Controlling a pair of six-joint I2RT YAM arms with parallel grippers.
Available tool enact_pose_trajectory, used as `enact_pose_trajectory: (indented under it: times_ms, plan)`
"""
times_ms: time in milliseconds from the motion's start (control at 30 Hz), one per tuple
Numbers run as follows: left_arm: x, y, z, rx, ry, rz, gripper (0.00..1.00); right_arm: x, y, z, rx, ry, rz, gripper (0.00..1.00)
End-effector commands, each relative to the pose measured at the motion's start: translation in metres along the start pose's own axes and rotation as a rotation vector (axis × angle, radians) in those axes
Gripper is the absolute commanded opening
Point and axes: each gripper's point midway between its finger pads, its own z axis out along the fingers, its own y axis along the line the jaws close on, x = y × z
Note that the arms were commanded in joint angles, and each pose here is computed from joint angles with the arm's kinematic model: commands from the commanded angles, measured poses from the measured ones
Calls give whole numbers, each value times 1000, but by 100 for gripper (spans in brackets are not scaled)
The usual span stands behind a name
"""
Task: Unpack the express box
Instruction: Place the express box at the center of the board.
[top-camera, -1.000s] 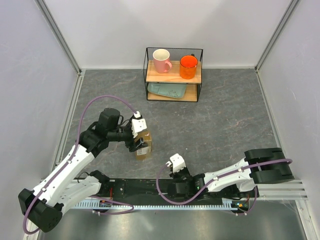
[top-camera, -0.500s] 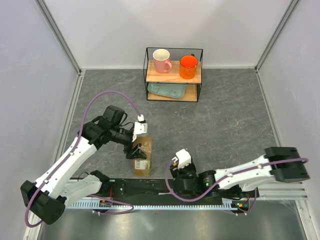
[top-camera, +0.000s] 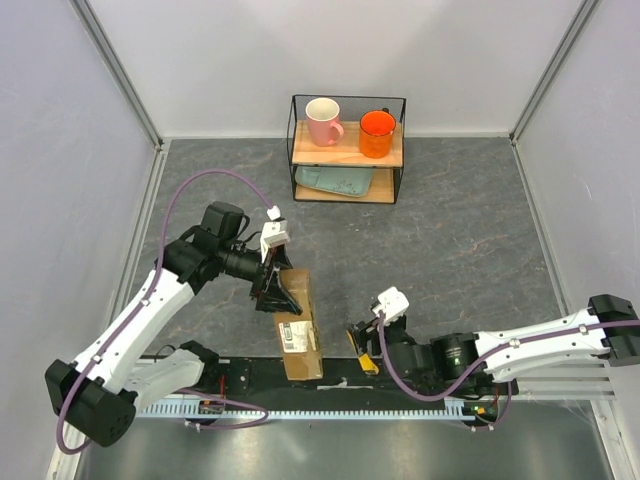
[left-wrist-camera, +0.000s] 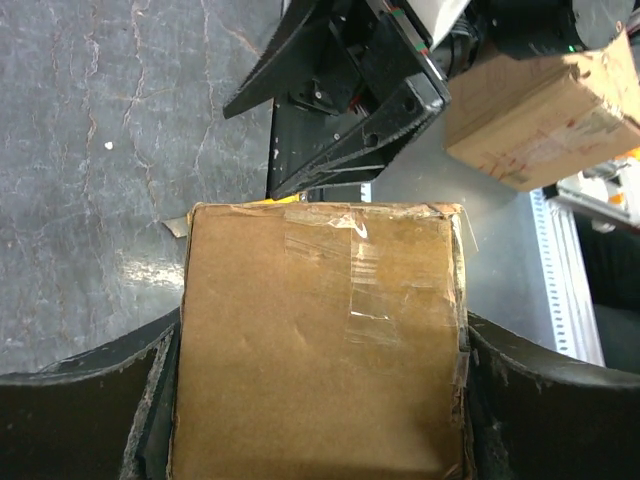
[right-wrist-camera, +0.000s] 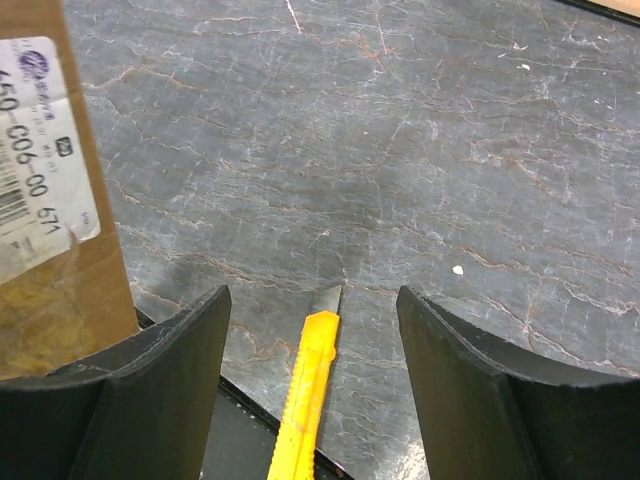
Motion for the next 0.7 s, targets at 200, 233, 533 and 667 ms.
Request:
enact_pose_trajectory:
  times_ms: [200, 233, 533, 667]
  plan:
    - [1, 55, 5, -34, -123, -362, 5, -1, -3, 9, 68, -26, -55, 74]
    - [3, 62, 4, -50, -126, -391, 6, 0, -3, 10, 73, -27, -54, 74]
    - [34, 117, -11, -46, -163, -607, 25, -9, -3, 12, 99, -44, -38, 74]
    - [58, 134, -5, -52, -101, -593, 37, -17, 5, 15, 94, -44, -44, 75]
